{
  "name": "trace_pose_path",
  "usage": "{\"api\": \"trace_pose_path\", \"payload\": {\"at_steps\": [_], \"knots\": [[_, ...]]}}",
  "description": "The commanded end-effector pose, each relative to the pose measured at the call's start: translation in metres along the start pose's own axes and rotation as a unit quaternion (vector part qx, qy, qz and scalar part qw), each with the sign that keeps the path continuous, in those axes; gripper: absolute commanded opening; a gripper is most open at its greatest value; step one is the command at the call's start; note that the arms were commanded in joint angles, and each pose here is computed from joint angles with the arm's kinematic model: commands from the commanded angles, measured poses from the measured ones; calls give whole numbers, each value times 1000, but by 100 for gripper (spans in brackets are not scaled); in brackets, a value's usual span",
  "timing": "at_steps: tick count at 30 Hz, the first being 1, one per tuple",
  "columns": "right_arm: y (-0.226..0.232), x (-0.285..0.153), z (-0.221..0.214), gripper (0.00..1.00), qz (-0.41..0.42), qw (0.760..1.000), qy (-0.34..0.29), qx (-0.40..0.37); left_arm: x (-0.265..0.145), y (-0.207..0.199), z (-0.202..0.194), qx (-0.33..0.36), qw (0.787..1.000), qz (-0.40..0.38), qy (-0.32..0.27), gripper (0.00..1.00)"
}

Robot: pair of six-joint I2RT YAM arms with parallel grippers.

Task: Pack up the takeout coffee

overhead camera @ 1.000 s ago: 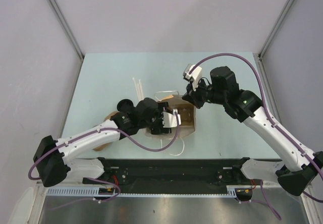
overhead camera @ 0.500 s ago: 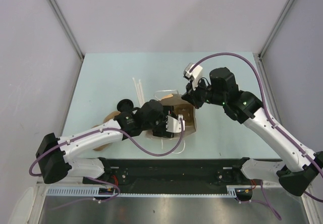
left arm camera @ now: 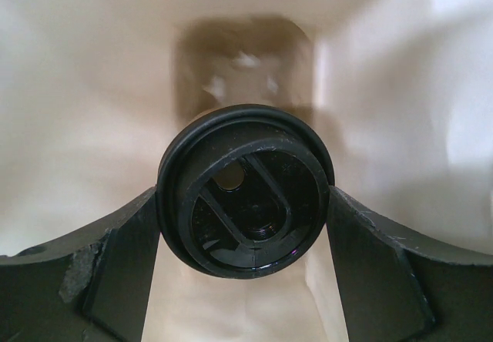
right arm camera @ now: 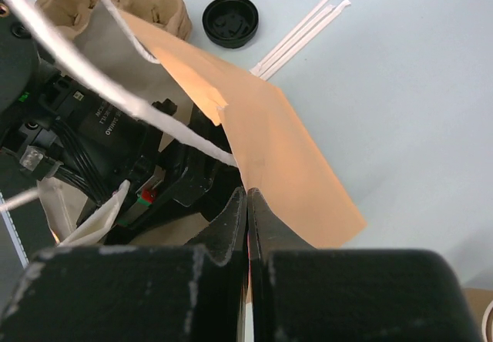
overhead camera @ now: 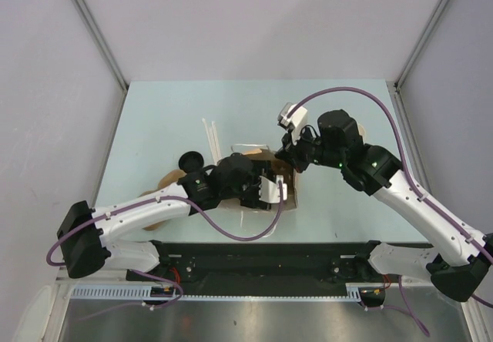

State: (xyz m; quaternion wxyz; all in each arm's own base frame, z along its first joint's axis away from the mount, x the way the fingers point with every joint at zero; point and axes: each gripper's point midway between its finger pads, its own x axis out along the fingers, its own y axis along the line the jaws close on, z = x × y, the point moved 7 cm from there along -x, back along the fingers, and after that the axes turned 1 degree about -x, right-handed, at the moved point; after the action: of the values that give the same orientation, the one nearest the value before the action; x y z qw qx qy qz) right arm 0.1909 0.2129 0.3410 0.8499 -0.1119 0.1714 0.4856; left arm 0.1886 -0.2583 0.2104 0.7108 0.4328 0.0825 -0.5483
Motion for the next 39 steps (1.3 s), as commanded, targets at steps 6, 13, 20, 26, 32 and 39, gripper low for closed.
{"api": "trace_pose_path", "payload": {"at_steps": [6, 13, 20, 26, 32, 39], "knots": [[4, -8, 11, 0, 4, 999, -35, 1, 2, 8, 26, 19, 996, 24, -81, 21], [5, -8, 9, 0, 9, 999, -38, -10, 14, 2, 23, 17, 998, -6, -61, 20], [4, -11, 7, 0, 9, 998, -49, -31, 15, -10, 15, 11, 998, -50, -40, 20], [4, -12, 4, 0, 11, 997, -61, -49, 14, -11, 18, -19, 997, -57, -38, 20], [-1, -12, 5, 0, -9, 996, -66, -65, -4, -3, 27, -25, 997, -23, -71, 19], [-11, -10, 15, 0, -35, 991, -91, -91, 6, -16, 12, -22, 998, -48, -40, 19]]}}
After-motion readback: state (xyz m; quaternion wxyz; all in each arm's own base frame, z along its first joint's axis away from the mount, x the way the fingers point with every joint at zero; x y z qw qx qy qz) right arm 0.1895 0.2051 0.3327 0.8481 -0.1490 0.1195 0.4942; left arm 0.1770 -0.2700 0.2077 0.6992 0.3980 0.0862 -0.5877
